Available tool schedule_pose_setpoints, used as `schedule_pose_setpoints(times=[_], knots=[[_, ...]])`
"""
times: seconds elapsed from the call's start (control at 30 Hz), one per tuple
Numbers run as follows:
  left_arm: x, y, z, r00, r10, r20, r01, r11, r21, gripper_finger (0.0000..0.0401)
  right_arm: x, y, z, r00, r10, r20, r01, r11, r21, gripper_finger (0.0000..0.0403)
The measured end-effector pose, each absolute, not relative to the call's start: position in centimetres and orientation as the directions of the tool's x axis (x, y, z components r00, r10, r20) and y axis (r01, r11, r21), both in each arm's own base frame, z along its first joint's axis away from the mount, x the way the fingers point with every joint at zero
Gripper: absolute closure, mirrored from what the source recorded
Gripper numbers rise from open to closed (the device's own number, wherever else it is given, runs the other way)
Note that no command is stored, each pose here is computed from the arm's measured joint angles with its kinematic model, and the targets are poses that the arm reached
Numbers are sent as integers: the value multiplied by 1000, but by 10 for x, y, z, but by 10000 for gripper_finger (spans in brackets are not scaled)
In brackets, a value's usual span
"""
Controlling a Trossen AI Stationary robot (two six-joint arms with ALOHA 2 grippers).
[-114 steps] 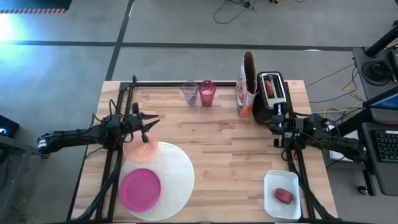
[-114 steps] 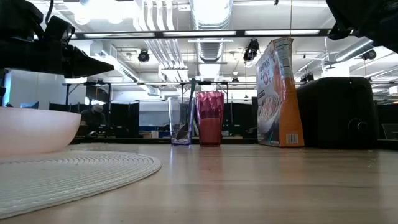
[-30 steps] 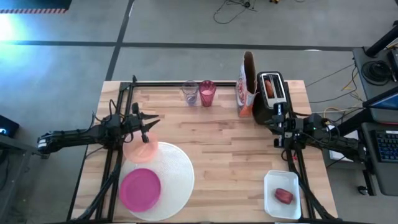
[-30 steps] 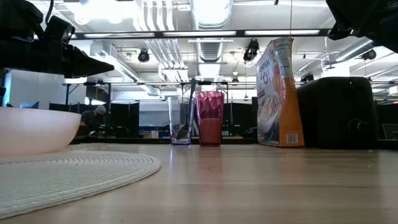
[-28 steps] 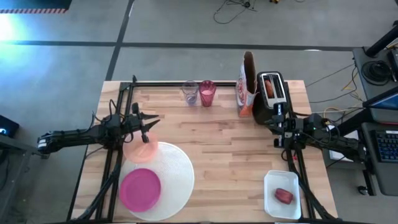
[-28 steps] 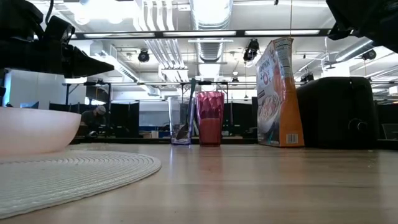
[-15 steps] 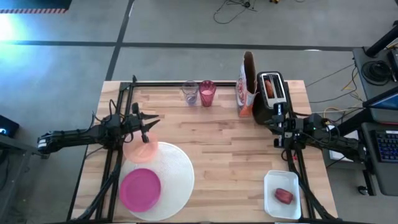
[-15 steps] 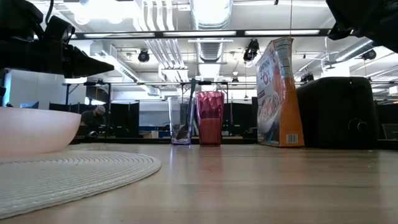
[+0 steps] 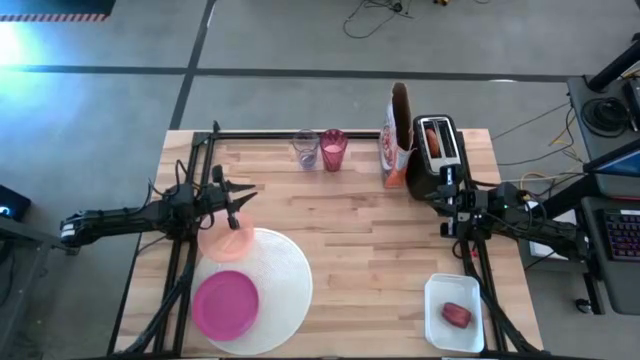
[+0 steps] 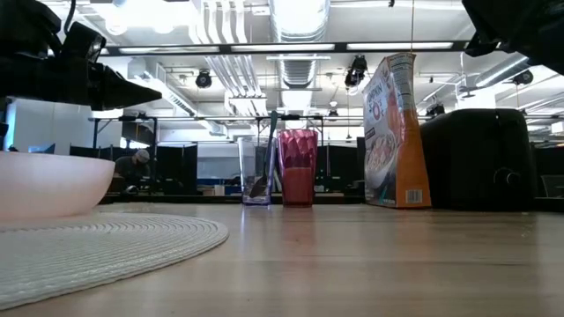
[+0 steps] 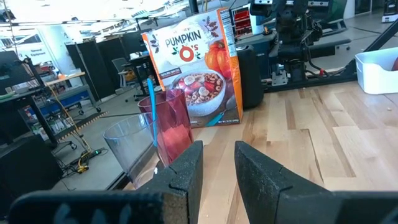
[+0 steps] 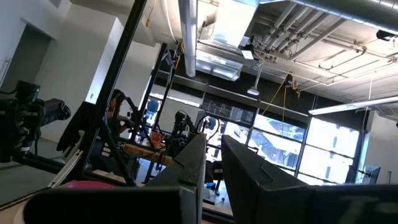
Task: Arrange a breakfast setting
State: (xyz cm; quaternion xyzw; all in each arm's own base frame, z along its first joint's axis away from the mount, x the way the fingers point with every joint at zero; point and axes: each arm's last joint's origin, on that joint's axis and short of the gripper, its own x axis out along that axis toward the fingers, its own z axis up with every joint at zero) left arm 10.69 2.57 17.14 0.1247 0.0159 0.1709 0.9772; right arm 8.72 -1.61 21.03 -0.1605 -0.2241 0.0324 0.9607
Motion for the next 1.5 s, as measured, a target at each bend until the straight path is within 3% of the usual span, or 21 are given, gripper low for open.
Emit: schedule_pose_setpoints(times=[0.5,0.67,0.87,1.0,1.17,1.5], knots=[[107,26,172,941,339,16,-335,921,200,325,87,-16,210,898,134,420,10,946,-323,360],[106,26,179,937,338,90,-350,909,225,325,87,-16,210,898,134,420,10,946,-323,360],[104,25,194,911,333,245,-352,935,37,325,87,-16,210,898,134,420,9,946,-323,360],[103,25,197,902,331,276,-323,943,-75,325,87,-16,210,898,134,420,9,946,-323,360],[108,26,212,924,336,184,-325,942,-89,325,87,-16,210,898,134,420,10,946,-323,360],[131,34,270,857,457,-239,-497,856,-143,327,87,-16,210,898,134,420,9,946,-323,360]])
